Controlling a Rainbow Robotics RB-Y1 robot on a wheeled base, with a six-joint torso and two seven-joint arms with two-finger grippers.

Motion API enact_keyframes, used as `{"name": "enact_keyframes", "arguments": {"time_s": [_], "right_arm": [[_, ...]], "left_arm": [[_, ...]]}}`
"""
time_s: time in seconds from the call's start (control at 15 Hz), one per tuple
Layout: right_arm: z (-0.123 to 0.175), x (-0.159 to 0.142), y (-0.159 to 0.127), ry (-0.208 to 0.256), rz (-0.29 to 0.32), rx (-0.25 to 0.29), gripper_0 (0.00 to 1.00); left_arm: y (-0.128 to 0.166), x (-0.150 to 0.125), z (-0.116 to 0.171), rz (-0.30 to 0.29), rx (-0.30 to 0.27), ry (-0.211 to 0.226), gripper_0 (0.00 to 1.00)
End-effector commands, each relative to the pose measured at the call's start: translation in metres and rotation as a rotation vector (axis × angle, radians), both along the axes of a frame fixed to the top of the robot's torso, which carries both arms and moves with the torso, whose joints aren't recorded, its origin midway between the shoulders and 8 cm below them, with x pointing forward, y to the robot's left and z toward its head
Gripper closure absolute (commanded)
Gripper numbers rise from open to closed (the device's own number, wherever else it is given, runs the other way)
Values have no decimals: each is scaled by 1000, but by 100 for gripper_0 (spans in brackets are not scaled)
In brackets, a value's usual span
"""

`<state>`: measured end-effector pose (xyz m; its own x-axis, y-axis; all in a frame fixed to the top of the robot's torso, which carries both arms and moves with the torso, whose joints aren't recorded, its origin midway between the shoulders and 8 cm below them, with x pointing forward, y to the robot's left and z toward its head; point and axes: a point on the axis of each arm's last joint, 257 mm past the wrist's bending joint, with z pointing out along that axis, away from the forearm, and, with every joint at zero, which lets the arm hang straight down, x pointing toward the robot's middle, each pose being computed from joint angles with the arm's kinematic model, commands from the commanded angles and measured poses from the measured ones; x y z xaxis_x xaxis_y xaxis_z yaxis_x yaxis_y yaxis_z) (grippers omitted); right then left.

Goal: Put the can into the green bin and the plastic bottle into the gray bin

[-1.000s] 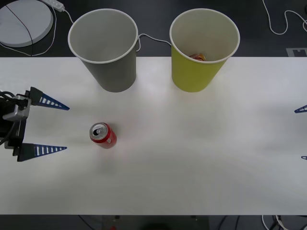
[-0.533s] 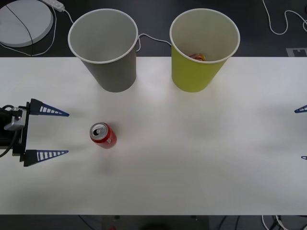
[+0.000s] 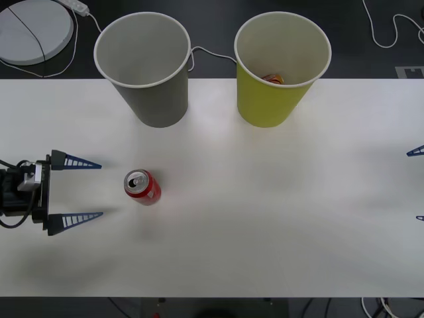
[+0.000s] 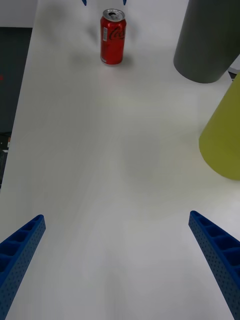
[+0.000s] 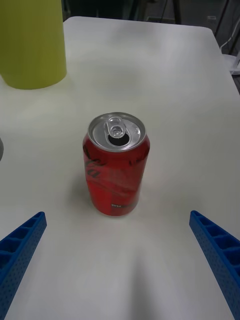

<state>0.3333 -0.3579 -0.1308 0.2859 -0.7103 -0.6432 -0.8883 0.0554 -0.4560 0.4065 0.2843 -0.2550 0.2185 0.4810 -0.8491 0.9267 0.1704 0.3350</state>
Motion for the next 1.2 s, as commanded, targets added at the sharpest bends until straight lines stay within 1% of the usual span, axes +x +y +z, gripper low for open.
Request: {"name": "enact_keyframes", "arguments": {"time_s": [0.07,0.27,0.47,1.2], "right_arm": [[0,0,0,0,0,0,0],[0,0,0,0,0,0,0],[0,0,0,0,0,0,0],[0,0,0,0,0,0,0]], "left_arm": [[-6,6,-10,5,-34,-9,0],[-15,10,-21,19,-66,-18,0],[-30,12,-28,25,-97,-15,0],[-82,23,-36,38,-186,-24,0]]}}
